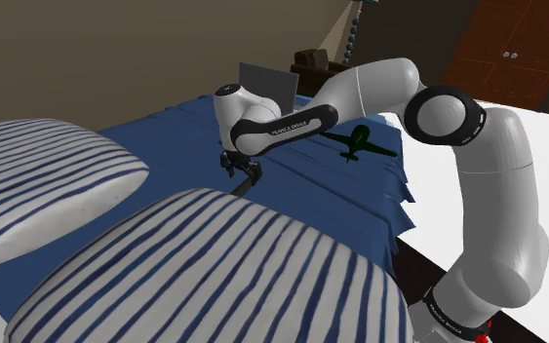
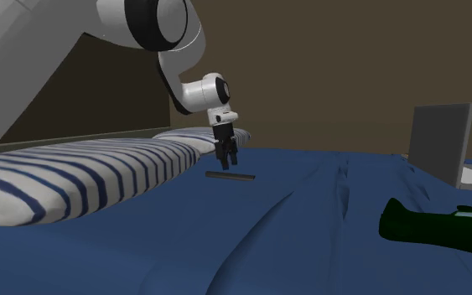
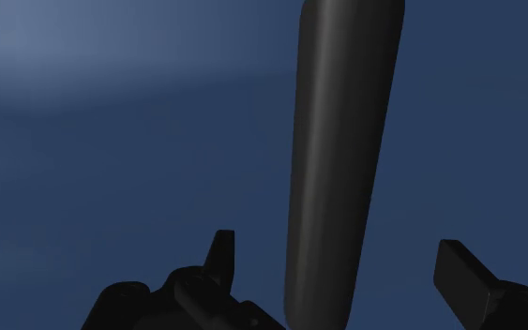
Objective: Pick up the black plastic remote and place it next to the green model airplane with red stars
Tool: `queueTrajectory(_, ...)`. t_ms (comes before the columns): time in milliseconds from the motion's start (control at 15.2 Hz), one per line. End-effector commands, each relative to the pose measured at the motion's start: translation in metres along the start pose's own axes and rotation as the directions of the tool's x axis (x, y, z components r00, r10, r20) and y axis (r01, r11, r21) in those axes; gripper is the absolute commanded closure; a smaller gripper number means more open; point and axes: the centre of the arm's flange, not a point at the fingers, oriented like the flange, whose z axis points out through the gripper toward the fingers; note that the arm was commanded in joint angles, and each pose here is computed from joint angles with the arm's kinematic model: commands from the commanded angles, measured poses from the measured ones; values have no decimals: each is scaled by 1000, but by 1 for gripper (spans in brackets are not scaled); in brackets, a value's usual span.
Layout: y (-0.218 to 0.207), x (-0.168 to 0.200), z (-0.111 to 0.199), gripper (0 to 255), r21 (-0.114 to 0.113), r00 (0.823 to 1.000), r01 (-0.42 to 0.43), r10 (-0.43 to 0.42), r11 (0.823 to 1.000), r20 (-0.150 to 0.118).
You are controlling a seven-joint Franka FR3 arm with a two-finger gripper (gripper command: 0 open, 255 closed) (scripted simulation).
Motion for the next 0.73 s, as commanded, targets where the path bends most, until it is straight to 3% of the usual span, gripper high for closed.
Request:
queueTrajectory(0,-2,0,10,0,0,1000,-5,5,1000,-1)
queueTrajectory(264,-2,0,34,0,0,1000,-5,5,1000,-1)
queueTrajectory(660,-2,0,34,0,0,1000,-5,5,1000,-1)
